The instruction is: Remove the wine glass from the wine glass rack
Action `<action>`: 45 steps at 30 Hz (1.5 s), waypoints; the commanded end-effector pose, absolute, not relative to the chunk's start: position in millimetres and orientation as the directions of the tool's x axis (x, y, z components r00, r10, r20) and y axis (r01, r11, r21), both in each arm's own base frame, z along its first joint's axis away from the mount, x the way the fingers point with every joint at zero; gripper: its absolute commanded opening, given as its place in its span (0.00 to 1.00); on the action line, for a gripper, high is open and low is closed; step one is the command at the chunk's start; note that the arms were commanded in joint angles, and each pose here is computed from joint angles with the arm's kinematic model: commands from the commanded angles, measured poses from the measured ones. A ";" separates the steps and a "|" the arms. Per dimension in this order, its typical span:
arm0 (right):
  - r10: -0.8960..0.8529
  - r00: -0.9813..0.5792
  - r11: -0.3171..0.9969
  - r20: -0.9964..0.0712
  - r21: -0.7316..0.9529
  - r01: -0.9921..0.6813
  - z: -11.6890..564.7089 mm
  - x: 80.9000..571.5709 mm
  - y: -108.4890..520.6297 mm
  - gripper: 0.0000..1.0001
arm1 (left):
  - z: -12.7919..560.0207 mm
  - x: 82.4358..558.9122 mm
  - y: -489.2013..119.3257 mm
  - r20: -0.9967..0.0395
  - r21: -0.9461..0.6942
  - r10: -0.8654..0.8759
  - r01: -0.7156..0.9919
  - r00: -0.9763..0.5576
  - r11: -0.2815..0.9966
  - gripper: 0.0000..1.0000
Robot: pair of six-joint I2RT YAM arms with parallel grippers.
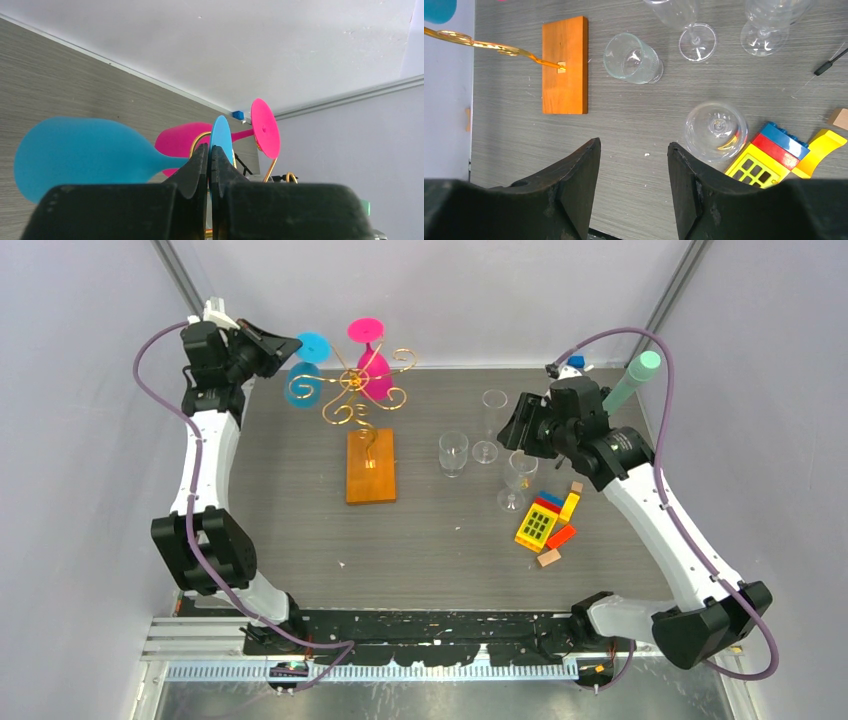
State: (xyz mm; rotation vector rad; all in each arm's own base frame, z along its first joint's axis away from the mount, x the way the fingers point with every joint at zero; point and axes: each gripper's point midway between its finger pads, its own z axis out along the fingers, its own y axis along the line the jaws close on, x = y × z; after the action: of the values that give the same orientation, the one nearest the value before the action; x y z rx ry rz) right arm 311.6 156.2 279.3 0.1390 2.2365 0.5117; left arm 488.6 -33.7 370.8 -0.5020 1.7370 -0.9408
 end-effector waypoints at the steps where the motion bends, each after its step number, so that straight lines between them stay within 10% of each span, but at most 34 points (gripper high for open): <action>1: 0.309 -0.574 0.902 -0.758 0.425 -0.075 305.4 317.3 150.7 0.57 | 396.2 479.8 -27.9 -0.640 -0.764 -0.707 0.150 -0.301 0.628 0.00; 17: 0.325 -0.554 0.901 -0.767 0.429 -0.066 307.6 312.9 145.6 0.57 | 421.0 483.9 -56.5 -0.483 -0.870 -0.785 0.314 -0.388 0.380 0.00; 45: 0.342 -0.562 0.885 -0.753 0.460 -0.077 306.6 311.6 151.4 0.57 | 409.5 494.5 -76.1 -0.520 -0.852 -0.705 0.352 -0.482 0.387 0.00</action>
State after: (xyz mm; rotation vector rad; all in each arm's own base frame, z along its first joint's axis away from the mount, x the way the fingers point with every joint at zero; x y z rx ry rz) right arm 309.4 151.8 286.8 0.1819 2.1786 0.5252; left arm 500.8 -61.8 378.6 -0.4581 1.6774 -1.2748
